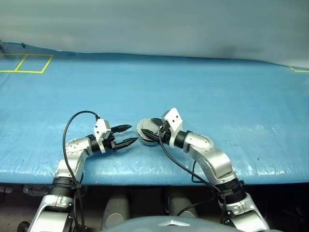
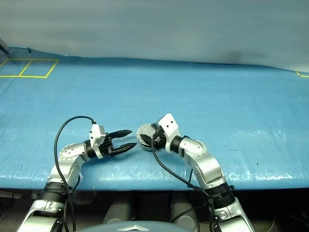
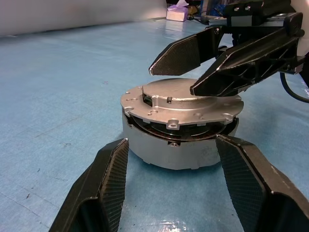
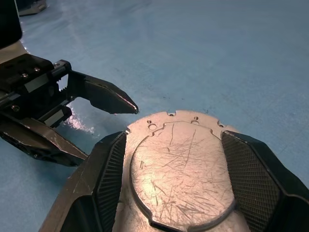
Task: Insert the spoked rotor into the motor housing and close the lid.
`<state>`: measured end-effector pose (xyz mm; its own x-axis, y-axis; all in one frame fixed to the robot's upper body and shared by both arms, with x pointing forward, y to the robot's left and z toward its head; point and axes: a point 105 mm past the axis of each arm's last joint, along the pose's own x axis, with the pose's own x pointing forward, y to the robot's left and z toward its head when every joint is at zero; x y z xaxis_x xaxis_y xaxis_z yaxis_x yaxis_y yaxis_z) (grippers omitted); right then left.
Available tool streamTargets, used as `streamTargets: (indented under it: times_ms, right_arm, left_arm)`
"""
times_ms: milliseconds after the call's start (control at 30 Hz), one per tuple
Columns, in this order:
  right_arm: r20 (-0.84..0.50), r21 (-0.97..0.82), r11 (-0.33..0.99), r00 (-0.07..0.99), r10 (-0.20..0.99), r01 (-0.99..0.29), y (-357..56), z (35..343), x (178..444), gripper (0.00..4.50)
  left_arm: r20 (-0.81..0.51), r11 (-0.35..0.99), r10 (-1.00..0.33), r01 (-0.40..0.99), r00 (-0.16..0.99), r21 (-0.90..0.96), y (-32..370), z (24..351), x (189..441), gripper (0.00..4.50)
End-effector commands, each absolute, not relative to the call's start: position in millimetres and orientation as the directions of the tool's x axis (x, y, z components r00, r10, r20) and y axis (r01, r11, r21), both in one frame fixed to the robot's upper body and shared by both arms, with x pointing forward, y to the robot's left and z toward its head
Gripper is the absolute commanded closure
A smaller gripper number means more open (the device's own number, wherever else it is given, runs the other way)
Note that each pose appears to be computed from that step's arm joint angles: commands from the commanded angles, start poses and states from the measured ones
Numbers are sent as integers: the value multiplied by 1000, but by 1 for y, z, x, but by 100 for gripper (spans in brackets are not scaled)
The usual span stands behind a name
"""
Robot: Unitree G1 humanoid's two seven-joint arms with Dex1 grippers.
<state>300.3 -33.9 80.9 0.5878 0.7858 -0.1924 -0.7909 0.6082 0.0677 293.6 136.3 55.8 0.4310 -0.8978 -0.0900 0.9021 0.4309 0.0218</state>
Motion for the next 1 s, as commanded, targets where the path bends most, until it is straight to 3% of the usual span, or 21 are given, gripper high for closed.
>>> streamTargets:
  times_ms: [33,533,700,1000]
  right_arm:
    - [-183,61,612,594,783,-788,-34,82,300,122]
    - [-185,43,598,582,792,-800,-32,79,298,122]
    - [-193,25,610,595,780,-792,-33,77,300,3]
    - [-206,23,607,590,780,-794,-31,74,299,3]
  left_arm:
    - [-71,421,-902,904,426,71,135,66,293,138]
    - [-78,433,-896,899,437,63,137,63,293,138]
    - [-79,438,-894,897,442,63,138,62,294,138]
    - [-79,443,-891,894,448,67,138,62,294,138]
